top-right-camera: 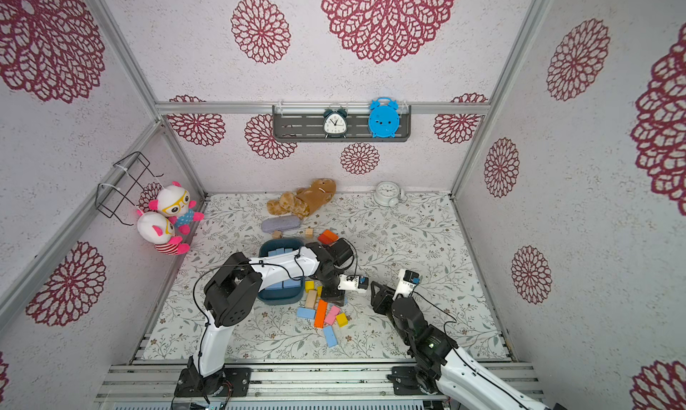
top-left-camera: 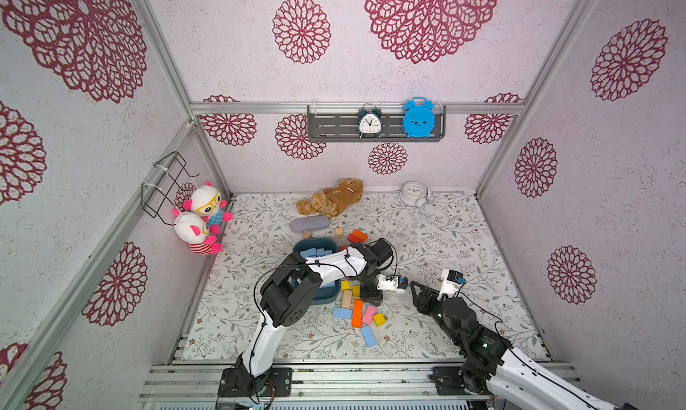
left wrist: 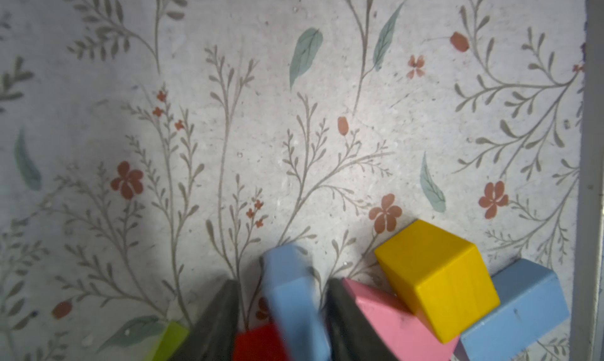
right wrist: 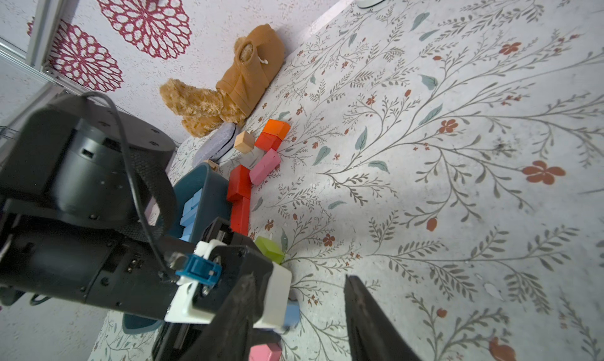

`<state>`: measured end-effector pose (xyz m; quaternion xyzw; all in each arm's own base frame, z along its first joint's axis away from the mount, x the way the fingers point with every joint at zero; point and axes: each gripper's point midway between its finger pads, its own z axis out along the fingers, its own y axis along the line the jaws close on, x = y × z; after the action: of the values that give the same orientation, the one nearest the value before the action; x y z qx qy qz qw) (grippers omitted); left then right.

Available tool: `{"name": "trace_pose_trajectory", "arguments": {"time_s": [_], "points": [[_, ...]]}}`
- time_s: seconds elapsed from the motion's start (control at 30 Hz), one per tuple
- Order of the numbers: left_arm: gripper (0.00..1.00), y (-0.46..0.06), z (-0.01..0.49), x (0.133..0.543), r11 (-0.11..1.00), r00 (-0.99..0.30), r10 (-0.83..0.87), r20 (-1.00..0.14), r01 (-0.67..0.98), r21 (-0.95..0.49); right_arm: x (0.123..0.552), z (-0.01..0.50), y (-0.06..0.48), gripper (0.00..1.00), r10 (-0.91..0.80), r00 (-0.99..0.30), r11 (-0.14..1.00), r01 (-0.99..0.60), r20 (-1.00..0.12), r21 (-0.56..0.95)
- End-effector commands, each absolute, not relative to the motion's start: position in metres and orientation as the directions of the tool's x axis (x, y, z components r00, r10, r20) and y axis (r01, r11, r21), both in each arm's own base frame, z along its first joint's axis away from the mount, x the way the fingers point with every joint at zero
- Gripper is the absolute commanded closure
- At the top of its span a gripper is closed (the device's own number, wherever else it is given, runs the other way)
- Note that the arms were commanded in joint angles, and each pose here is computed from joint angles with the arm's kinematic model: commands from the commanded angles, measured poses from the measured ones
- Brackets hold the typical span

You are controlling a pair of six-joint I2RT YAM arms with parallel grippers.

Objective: Pick out the blue building blocks
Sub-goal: Pick up the building block from the center of the board.

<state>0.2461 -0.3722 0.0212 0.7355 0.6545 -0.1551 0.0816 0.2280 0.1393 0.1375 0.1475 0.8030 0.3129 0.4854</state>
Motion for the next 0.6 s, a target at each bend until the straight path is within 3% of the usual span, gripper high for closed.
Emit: {"name": "trace_pose_trajectory", "arguments": {"time_s": [0.0, 0.3, 0.57], "points": [[0.6, -0.375, 0.014, 0.243, -0.156, 0.119, 0.941, -0.318, 0.983, -0.093, 0.23, 0.146, 0.132, 0.52, 0.558, -0.443, 0.761, -0.065, -0.702, 0.646], [0.76, -0.384, 0.034, 0.24, -0.125, 0.06, 0.927, -0.37, 0.98, -0.152, 0.23, 0.136, 0.131, 0.53, 0.552, -0.455, 0.768, -0.049, -0.699, 0.639], [0.82, -0.389, 0.076, 0.261, -0.015, -0.096, 0.871, -0.482, 0.975, -0.222, 0.233, 0.132, 0.14, 0.54, 0.542, -0.474, 0.767, -0.058, -0.694, 0.639]]}}
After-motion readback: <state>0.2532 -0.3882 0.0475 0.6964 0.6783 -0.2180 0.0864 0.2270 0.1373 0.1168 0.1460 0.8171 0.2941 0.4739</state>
